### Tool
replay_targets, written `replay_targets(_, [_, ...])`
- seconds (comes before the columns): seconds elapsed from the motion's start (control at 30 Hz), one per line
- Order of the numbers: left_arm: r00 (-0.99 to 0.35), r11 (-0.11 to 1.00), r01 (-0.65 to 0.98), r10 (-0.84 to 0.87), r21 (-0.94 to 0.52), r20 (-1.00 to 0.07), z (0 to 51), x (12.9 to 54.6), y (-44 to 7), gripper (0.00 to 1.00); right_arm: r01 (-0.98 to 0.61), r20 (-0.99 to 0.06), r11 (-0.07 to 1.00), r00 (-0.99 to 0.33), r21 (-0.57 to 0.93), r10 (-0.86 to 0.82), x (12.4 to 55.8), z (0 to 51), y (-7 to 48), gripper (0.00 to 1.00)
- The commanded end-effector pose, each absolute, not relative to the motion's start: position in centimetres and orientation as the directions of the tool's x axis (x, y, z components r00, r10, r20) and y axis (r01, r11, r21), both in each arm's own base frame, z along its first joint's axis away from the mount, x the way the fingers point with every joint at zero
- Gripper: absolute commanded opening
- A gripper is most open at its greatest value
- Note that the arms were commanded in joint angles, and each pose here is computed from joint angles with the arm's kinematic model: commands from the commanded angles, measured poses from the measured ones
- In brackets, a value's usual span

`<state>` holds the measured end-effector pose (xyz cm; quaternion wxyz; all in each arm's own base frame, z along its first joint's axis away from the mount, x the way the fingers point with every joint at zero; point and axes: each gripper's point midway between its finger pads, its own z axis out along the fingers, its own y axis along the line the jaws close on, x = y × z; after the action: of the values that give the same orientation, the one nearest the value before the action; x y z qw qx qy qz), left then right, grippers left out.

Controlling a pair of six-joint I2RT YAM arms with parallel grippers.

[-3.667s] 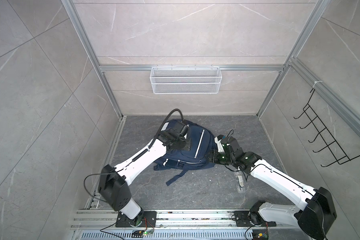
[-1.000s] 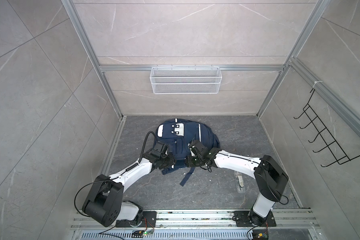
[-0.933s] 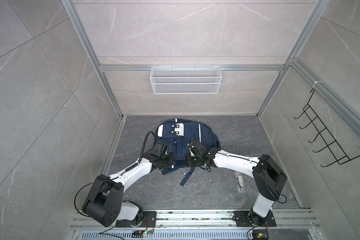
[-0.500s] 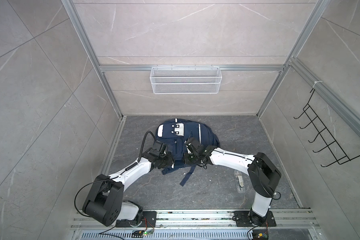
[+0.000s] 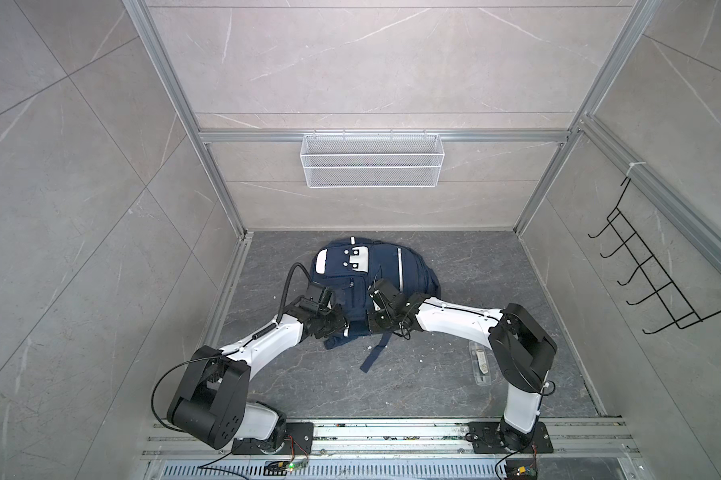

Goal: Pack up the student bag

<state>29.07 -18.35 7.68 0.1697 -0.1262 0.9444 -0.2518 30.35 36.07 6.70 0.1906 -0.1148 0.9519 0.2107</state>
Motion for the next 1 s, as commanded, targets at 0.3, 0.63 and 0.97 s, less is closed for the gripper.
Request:
replay_targets(0.3, [-0.908, 0.833, -0.147, -0.328, -0.534, -0.261, 7.9, 30.1, -18.6, 0.43, -0.290, -0.373, 0.905, -0.913, 0.311, -0.164, 28.7, 3.8, 35.2, 0.19])
replay_targets(0.63, [-0.915, 0.781, -0.119, -0.326, -0.613, -0.237, 8.6, 31.1, -20.5, 0.49, -0.300, -0.403, 0.910, -0.899, 0.286, -0.170, 28.1, 5.5, 34.2, 0.12])
replay_targets(0.97, [-0.916, 0.740, -0.097, -0.328, -0.666, -0.232, 9.0, 31.4, -21.6, 0.51, -0.322, -0.427, 0.901, -0.886, 0.290, -0.179, 27.9, 8.0, 34.1, 0.04])
